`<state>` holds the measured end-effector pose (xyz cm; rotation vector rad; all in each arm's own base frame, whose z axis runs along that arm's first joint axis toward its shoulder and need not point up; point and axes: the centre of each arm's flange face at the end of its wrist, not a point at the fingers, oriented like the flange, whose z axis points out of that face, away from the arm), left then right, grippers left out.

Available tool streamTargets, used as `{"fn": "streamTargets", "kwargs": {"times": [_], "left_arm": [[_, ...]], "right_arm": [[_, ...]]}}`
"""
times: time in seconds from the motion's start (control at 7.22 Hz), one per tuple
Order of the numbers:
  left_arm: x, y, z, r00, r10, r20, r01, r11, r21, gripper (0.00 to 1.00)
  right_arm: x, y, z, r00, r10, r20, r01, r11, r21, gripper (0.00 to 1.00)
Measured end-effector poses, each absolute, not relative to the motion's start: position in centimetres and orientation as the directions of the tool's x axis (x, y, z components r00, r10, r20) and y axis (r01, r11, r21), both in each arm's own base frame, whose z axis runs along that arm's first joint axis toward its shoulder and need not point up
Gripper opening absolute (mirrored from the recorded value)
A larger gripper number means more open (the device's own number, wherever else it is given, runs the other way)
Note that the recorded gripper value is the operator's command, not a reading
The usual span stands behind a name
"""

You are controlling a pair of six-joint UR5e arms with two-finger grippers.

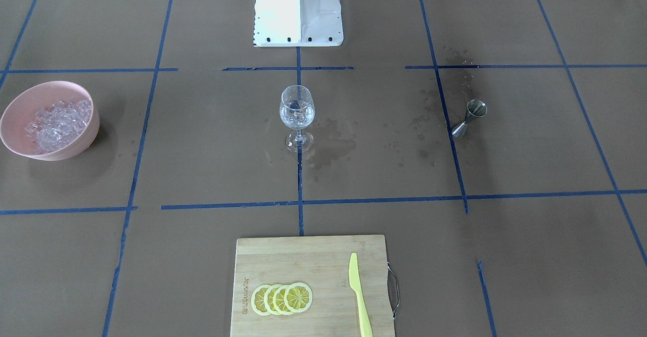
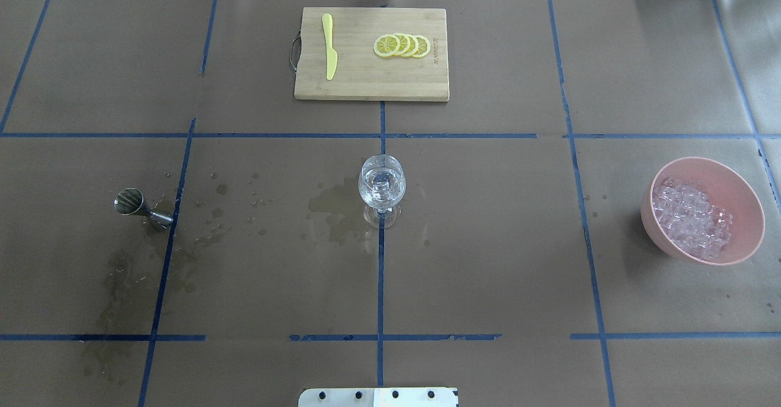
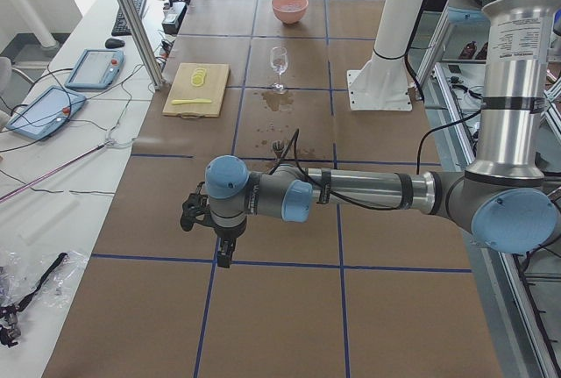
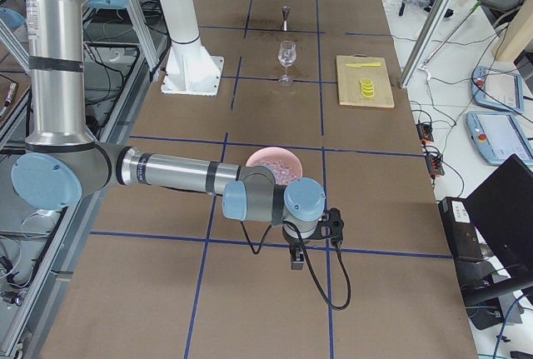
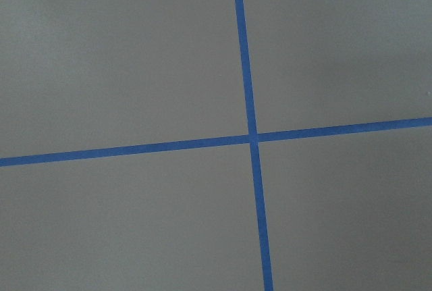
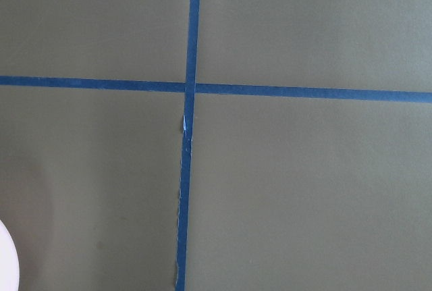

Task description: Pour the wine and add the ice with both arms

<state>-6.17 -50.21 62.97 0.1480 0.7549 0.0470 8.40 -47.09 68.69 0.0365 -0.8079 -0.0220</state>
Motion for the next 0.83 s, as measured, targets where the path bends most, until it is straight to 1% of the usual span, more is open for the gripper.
{"fn": "streamTargets", "kwargs": {"times": [0.83], "left_arm": [[-6.16,-50.27,62.44,0.727,0.078,-0.682,0.030,0.989,0.145,1.00]], "right_arm": [[8.86,-46.94,68.79,0.691,-0.004,0.723,-0.020,1.000,0.024,1.00]]}}
